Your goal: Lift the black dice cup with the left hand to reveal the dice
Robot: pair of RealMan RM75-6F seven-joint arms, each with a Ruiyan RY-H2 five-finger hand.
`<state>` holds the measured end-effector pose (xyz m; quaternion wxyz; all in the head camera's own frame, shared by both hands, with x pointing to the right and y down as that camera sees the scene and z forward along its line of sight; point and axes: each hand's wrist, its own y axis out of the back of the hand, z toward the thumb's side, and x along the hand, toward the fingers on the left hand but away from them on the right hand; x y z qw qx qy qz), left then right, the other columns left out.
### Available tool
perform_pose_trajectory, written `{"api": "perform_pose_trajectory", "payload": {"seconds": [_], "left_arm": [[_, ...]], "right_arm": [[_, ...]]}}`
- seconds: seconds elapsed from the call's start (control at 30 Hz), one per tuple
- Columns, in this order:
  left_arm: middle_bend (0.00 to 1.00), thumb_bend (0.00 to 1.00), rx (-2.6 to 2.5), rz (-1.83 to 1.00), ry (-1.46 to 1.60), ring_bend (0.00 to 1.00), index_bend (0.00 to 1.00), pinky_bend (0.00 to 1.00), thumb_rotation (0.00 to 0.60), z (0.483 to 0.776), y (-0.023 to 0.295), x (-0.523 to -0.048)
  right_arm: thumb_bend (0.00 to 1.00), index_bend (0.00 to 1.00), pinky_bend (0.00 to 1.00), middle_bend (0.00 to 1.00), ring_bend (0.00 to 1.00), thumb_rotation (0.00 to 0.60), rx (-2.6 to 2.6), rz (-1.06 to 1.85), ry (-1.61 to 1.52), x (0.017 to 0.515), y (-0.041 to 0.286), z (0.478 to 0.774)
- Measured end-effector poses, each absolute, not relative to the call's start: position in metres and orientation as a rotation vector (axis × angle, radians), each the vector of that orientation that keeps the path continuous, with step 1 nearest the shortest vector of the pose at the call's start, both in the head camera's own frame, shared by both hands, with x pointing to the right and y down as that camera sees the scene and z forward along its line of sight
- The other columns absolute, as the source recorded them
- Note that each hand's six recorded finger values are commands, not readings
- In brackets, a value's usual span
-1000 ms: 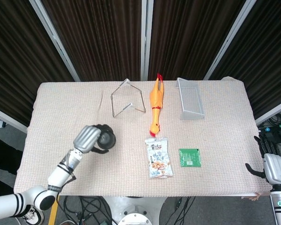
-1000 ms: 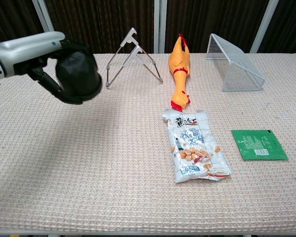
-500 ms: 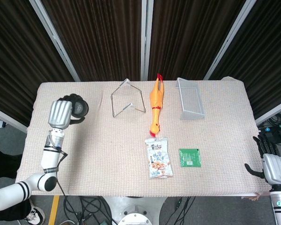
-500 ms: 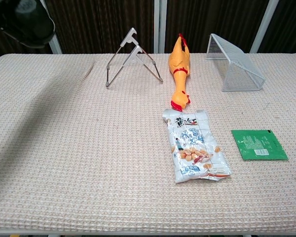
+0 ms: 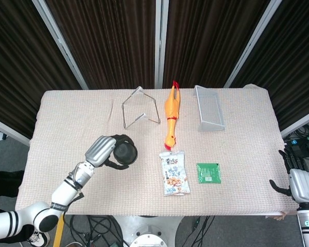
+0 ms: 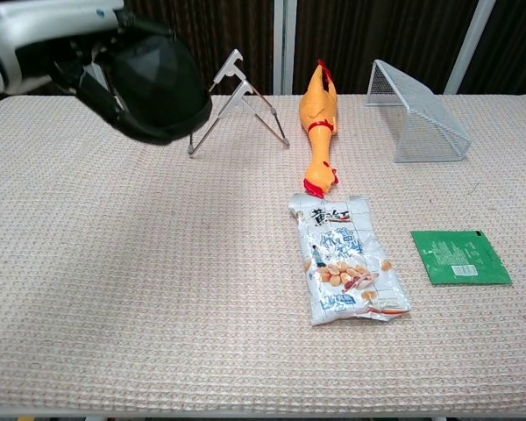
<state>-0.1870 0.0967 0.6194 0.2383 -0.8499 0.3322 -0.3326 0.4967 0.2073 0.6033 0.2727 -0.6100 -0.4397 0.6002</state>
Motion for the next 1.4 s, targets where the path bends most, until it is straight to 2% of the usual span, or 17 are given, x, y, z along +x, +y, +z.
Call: {"api": "perform_pose_trajectory", "payload": {"seconds": [0.1, 0.2, 0.4, 0.53, 0.93, 1.3, 1.4], "left_arm": [[0.52, 0.25, -2.296, -0.886, 0.914, 0.41, 0.44, 0.49, 0.600, 0.604, 0.089, -0.189], [0.52, 0.25, -2.243, -0.931, 0.924, 0.41, 0.44, 0.49, 0.600, 0.612, 0.082, -0.197], [0.52, 0.25, -2.086, -1.215, 0.997, 0.41, 0.44, 0.48, 0.600, 0.672, 0.062, -0.256], [0.52, 0.25, -2.054, -1.364, 1.003, 0.41, 0.44, 0.48, 0.600, 0.711, 0.084, -0.287], [0.52, 0.25, -2.145, -1.224, 0.916, 0.41, 0.44, 0.48, 0.600, 0.720, 0.141, -0.249], [0.52, 0.25, -2.146, -1.236, 0.876, 0.39, 0.44, 0.46, 0.600, 0.741, 0.147, -0.232], [0.51, 0.23, -2.138, -1.267, 0.859, 0.36, 0.37, 0.43, 0.600, 0.752, 0.148, -0.234]], "right_arm": [[0.16, 0.00, 0.00, 0.00, 0.00, 0.600, -1.648, 1.615, -1.179, 0.496, 0.208, 0.605], [0.16, 0.00, 0.00, 0.00, 0.00, 0.600, -1.645, 1.609, -1.182, 0.496, 0.207, 0.604], [0.16, 0.00, 0.00, 0.00, 0.00, 0.600, -1.638, 1.620, -1.189, 0.499, 0.207, 0.604], [0.16, 0.00, 0.00, 0.00, 0.00, 0.600, -1.650, 1.626, -1.175, 0.496, 0.208, 0.607], [0.16, 0.00, 0.00, 0.00, 0.00, 0.600, -1.655, 1.624, -1.174, 0.495, 0.209, 0.608], [0.16, 0.00, 0.00, 0.00, 0.00, 0.600, -1.656, 1.620, -1.180, 0.496, 0.208, 0.607], [0.16, 0.00, 0.00, 0.00, 0.00, 0.600, -1.657, 1.622, -1.179, 0.496, 0.208, 0.608]]}}
